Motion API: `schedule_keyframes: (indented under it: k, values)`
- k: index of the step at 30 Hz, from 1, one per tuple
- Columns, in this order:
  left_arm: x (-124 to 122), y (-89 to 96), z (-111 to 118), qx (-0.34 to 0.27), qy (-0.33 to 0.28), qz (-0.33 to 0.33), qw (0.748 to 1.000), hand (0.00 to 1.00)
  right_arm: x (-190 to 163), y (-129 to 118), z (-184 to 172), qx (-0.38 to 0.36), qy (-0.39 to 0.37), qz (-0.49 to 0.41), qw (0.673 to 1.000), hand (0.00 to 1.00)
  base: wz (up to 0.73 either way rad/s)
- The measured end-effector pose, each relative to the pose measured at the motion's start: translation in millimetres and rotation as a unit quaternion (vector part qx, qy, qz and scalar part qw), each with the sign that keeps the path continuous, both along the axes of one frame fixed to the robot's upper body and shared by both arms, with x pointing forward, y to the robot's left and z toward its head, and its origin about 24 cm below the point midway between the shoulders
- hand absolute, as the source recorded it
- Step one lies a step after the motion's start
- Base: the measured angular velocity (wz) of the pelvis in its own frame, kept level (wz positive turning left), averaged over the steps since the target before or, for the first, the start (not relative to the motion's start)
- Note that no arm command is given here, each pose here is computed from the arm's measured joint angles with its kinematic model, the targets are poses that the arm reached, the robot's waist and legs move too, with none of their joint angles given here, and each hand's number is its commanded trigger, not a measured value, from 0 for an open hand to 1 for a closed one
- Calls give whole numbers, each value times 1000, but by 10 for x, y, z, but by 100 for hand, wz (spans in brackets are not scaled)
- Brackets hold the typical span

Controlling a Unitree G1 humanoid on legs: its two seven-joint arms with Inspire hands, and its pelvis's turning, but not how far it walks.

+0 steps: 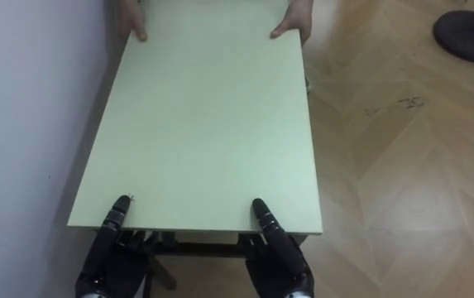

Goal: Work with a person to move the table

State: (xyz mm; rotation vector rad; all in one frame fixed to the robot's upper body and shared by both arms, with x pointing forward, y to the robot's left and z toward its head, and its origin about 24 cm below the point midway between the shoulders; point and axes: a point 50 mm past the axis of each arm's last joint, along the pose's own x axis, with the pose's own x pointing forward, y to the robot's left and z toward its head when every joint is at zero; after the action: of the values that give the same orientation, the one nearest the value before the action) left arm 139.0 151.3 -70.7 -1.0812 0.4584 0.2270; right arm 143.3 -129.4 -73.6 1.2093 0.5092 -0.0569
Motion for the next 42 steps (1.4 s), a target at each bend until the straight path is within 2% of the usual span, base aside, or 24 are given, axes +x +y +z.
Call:
schedule_keyframes:
  k: [11, 12, 13, 14, 17, 21, 23, 29, 33, 42]
  values:
    - [-6, 3, -72, 0, 3, -9, 1000, 100, -16, -18, -81, 5, 3, 3, 1000, 100, -1]
    - [-2, 1, -80, 2, 3, -12, 1000, 62, -17, -23, -85, 5, 3, 2, 1000, 69, 0]
    - [-2, -1, -83, 2, 3, -13, 1000, 30, -18, -25, -87, 5, 4, 2, 1000, 26, 0]
    - [-3, -6, -92, 1, 4, -12, 1000, 0, -22, -28, -93, 4, 5, 2, 1000, 0, 0]
    - [-7, -6, -119, 7, 3, -18, 1000, 0, -16, -34, -103, 3, 6, 3, 1000, 0, -4]
    - [39, 55, -147, 113, -3, -101, 988, 0, -32, -75, -97, -32, -20, 42, 998, 0, -7]
    - [44, 32, -156, 126, -2, -121, 985, 0, -36, -93, -91, -43, -30, 56, 997, 0, -11]
    - [50, -28, -152, 142, -15, -164, 976, 0, -46, -89, -82, -49, -46, 84, 994, 0, -3]
    - [1, -81, -200, 149, 0, -200, 969, 0, -52, -79, -78, -43, -52, 95, 993, 0, 0]
    - [-16, -135, -220, 149, 0, -229, 962, 0, -53, -75, -61, -38, -70, 107, 991, 0, -3]
